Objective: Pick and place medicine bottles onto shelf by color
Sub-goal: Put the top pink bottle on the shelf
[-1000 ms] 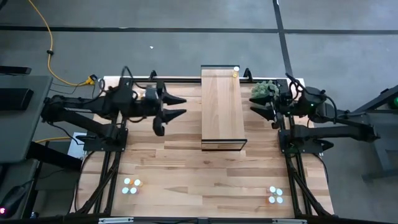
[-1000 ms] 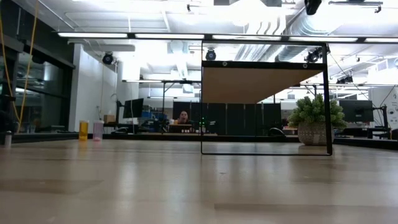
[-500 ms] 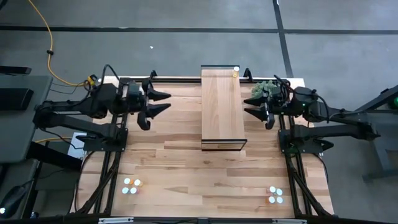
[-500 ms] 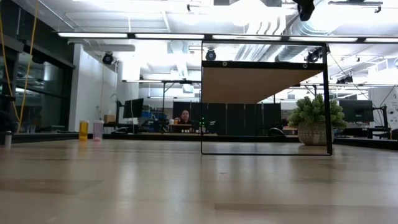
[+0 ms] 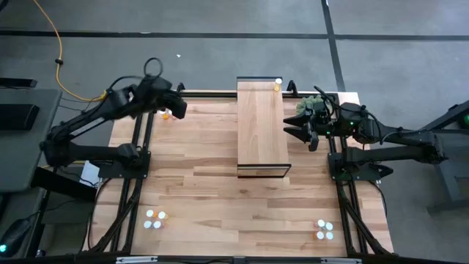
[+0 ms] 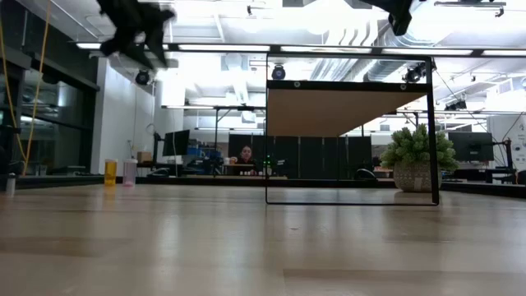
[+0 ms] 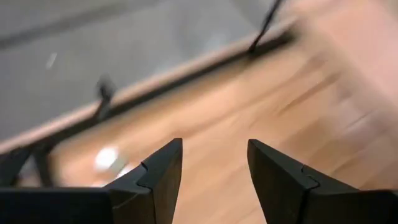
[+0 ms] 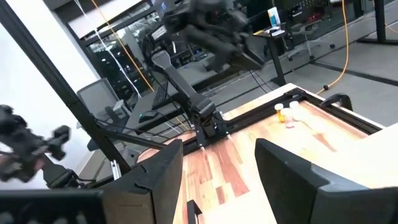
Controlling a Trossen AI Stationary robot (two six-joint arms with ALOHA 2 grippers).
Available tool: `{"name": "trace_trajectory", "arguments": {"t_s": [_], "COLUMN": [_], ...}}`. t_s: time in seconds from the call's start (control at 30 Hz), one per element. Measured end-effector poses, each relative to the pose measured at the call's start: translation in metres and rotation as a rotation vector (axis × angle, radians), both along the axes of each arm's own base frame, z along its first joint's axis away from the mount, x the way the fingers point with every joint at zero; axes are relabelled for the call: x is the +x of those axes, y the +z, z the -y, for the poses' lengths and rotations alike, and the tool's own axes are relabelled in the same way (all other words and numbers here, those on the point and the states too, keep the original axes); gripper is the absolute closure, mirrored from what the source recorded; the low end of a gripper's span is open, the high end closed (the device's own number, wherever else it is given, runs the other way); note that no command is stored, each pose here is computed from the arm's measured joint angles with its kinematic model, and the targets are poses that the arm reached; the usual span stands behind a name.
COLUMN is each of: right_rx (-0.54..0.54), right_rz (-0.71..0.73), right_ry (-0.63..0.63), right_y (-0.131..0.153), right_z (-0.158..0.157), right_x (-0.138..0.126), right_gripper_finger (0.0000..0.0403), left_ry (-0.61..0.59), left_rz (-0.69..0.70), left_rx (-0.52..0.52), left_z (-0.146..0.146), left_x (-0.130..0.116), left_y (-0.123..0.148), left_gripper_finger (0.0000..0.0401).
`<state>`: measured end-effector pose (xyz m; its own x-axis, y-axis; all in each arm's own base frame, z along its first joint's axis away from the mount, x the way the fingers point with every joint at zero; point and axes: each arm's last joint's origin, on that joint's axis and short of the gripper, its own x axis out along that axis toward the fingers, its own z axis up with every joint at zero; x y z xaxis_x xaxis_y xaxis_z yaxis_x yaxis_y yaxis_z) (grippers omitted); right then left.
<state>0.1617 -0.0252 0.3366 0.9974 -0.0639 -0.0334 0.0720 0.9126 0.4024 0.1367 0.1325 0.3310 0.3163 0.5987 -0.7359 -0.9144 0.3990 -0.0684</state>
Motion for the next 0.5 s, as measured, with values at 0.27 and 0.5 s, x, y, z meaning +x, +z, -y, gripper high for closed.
{"name": "trace_trajectory", "arguments": {"t_s": [0.27, 0.5], "right_rx": [0.005, 0.004], "right_rz": [-0.025, -0.024], "right_ry": [0.000, 0.005], "right_y": [-0.004, -0.003], "right_z": [0.001, 0.001], "right_x": [0.005, 0.005], "right_gripper_finger": [0.0210, 0.0210], "left_ry": [0.017, 0.007], "left_rz": [-0.262, -0.306], "left_rx": [-0.251, -0.289], "left_z": [-0.047, -0.059], "left_x": [0.005, 0.012], "left_y": [-0.051, -0.065], "left_gripper_finger": [0.0207, 0.0170]}}
